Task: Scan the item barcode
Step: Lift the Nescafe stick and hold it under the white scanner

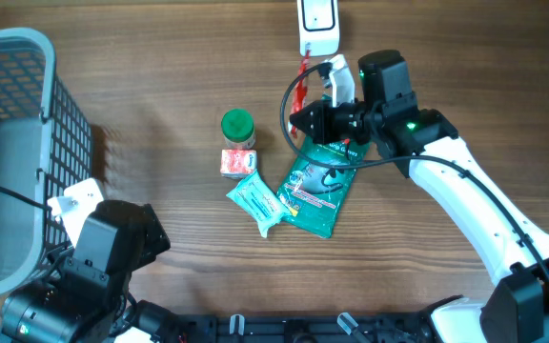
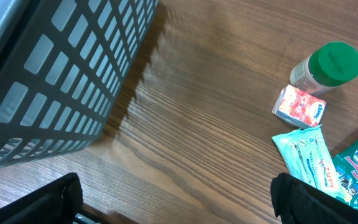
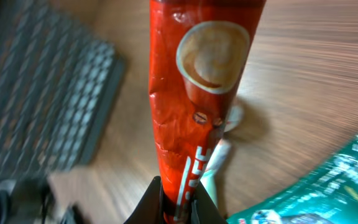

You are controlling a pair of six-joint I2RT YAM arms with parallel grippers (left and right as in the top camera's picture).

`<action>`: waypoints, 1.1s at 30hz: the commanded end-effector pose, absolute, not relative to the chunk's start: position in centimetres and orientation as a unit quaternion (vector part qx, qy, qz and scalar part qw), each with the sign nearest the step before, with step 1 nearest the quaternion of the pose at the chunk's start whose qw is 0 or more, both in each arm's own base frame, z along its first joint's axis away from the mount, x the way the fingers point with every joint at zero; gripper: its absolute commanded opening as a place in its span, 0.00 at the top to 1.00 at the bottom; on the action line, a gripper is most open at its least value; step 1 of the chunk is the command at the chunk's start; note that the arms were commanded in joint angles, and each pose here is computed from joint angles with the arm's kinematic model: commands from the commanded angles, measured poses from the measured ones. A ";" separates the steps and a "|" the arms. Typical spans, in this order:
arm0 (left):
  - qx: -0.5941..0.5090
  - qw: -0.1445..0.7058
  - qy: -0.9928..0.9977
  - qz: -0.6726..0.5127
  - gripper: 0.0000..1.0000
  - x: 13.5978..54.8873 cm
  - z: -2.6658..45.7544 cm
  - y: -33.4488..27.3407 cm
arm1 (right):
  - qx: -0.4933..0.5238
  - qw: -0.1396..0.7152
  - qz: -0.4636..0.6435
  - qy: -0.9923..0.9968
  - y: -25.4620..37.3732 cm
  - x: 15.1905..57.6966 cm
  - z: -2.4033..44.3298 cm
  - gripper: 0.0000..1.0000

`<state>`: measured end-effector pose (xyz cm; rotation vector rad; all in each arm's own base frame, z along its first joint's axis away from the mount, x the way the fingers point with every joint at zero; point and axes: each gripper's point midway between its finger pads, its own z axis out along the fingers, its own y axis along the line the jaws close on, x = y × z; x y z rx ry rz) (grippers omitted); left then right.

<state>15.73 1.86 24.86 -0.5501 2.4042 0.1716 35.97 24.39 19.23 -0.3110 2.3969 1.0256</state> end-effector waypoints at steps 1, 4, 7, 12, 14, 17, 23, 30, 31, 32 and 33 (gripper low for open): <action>-0.220 0.331 0.916 0.064 0.00 15.7 24.9 2.0 | -0.023 0.252 0.346 0.904 23.3 38.3 17.2 0.96; -0.220 0.331 0.916 0.064 0.00 15.7 24.9 2.0 | -0.006 0.226 0.342 0.912 23.7 39.1 14.3 0.96; -0.220 0.331 0.916 0.064 0.00 15.7 24.9 2.0 | -0.004 0.217 0.343 0.914 24.4 40.6 12.0 0.95; -0.220 0.331 0.915 0.064 0.00 15.7 24.9 2.0 | -0.003 0.229 0.337 0.913 25.1 45.3 10.7 0.95; -0.220 0.331 0.916 0.064 0.00 15.7 24.9 2.0 | -0.004 0.243 0.337 0.910 25.4 47.7 10.8 0.95; -0.220 0.331 0.915 0.064 0.00 15.7 24.9 2.0 | -0.001 0.258 0.338 0.905 25.7 51.2 11.2 0.95; -0.220 0.330 0.916 0.064 0.00 15.7 24.9 2.0 | 0.048 0.273 0.337 0.900 24.5 57.2 9.5 0.95; -0.220 0.331 0.916 0.064 0.00 15.7 24.9 2.0 | 0.085 0.271 0.332 0.900 23.1 59.2 7.4 0.95; -0.220 0.331 0.916 0.064 0.00 15.7 24.9 2.0 | 0.087 0.272 0.327 0.901 22.9 59.3 7.4 0.95; -0.220 0.331 0.915 0.064 0.00 15.7 24.9 2.0 | 0.089 0.274 0.324 0.901 22.8 59.3 7.3 0.95; -0.220 0.331 0.915 0.064 0.00 15.7 24.9 2.0 | 0.087 0.276 0.324 0.901 22.8 59.4 7.4 0.96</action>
